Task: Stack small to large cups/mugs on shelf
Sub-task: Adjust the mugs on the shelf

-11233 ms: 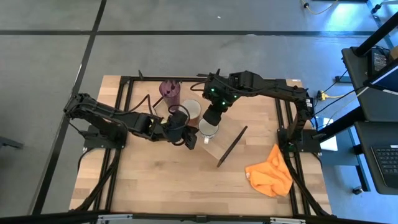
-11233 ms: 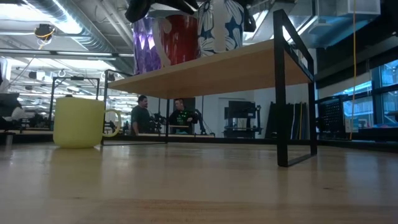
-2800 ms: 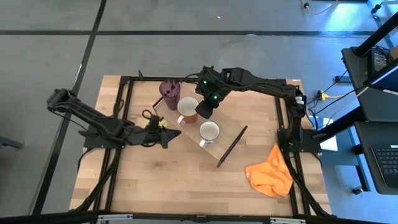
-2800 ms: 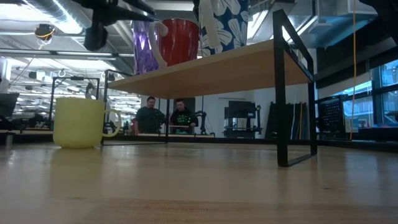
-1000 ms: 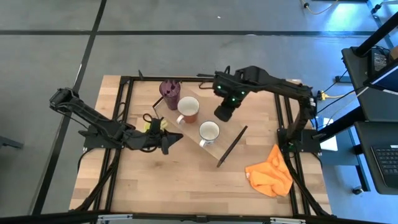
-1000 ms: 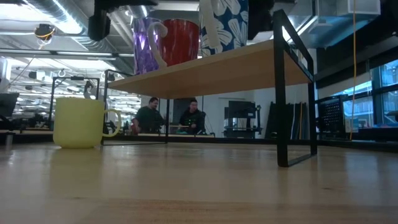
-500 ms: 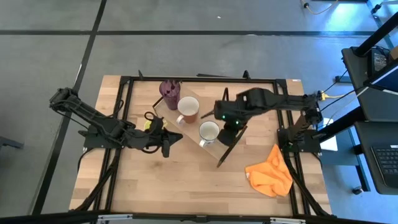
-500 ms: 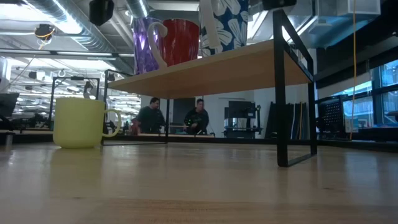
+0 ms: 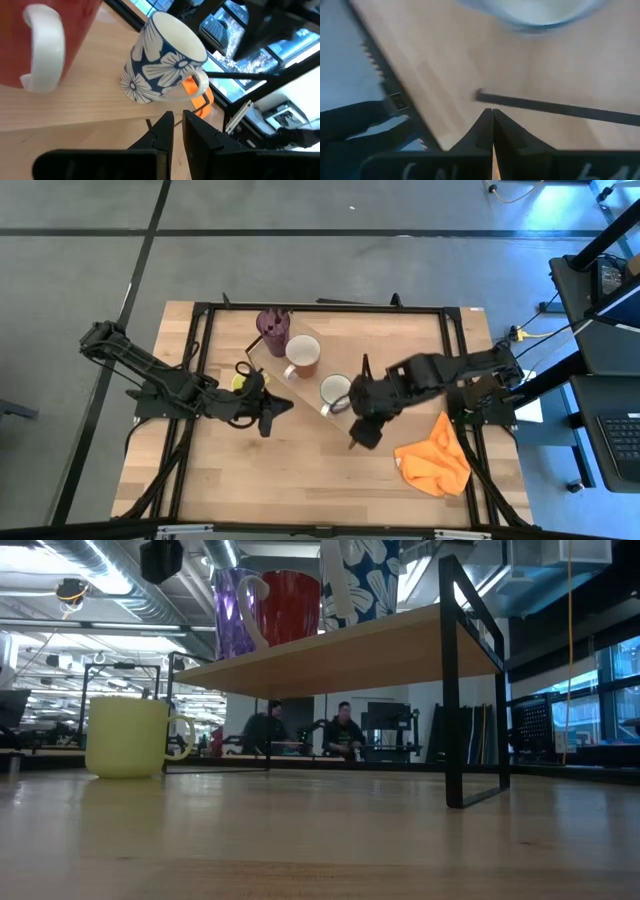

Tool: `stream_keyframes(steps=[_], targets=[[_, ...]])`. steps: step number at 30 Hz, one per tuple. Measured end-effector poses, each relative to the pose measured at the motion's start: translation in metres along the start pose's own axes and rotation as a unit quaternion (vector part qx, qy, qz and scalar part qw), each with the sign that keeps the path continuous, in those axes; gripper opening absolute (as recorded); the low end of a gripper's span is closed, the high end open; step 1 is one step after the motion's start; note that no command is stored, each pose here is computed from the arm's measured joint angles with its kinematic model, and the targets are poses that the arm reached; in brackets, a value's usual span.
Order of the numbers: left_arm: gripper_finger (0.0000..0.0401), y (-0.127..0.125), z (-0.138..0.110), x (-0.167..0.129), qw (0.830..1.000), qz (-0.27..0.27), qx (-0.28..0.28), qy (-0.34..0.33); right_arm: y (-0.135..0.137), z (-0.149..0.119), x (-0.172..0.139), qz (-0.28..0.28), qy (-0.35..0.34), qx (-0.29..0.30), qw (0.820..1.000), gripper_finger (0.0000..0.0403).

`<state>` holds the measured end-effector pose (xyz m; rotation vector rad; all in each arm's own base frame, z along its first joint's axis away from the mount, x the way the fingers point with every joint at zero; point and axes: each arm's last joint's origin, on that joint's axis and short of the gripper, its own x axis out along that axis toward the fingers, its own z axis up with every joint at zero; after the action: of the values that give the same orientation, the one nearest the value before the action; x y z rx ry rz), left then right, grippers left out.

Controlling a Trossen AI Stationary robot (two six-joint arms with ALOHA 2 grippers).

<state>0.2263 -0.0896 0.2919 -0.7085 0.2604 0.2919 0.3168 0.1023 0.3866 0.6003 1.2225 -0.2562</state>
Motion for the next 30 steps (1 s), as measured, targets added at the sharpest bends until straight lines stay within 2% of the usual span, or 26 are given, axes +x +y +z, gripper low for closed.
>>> stream_keyframes(steps=[4, 10, 13, 18, 23, 26, 30], targets=[[0.0033, 0.000, 0.000, 0.000, 1.000, -0.005, 0.008, 0.007, 0.021, -0.011, -0.005, 0.046, -0.048, -0.023, 0.997, 0.0006], [0.0033, 0.002, 0.001, 0.002, 0.999, -0.014, 0.019, 0.025, 0.020, -0.025, 0.006, -0.035, -0.102, -0.003, 0.994, 0.0006], [0.0033, 0.003, 0.002, 0.003, 0.999, -0.016, 0.024, 0.028, 0.015, -0.030, 0.024, -0.027, -0.108, -0.001, 0.994, 0.0004], [0.0033, 0.002, 0.001, 0.003, 0.999, -0.023, 0.028, 0.037, -0.004, -0.044, 0.044, 0.037, -0.142, 0.036, 0.988, 0.0003], [0.0033, 0.002, 0.001, 0.003, 0.999, -0.023, 0.028, 0.037, -0.038, -0.064, 0.030, 0.061, -0.229, 0.091, 0.967, 0.0002], [0.0033, 0.003, 0.003, 0.004, 0.999, -0.019, 0.026, 0.035, -0.055, -0.071, 0.032, 0.076, -0.248, 0.108, 0.960, 0.0002], [0.0033, 0.007, 0.007, 0.007, 0.999, -0.011, 0.021, 0.028, -0.061, -0.072, 0.045, 0.106, -0.253, 0.114, 0.955, 0.0002]])
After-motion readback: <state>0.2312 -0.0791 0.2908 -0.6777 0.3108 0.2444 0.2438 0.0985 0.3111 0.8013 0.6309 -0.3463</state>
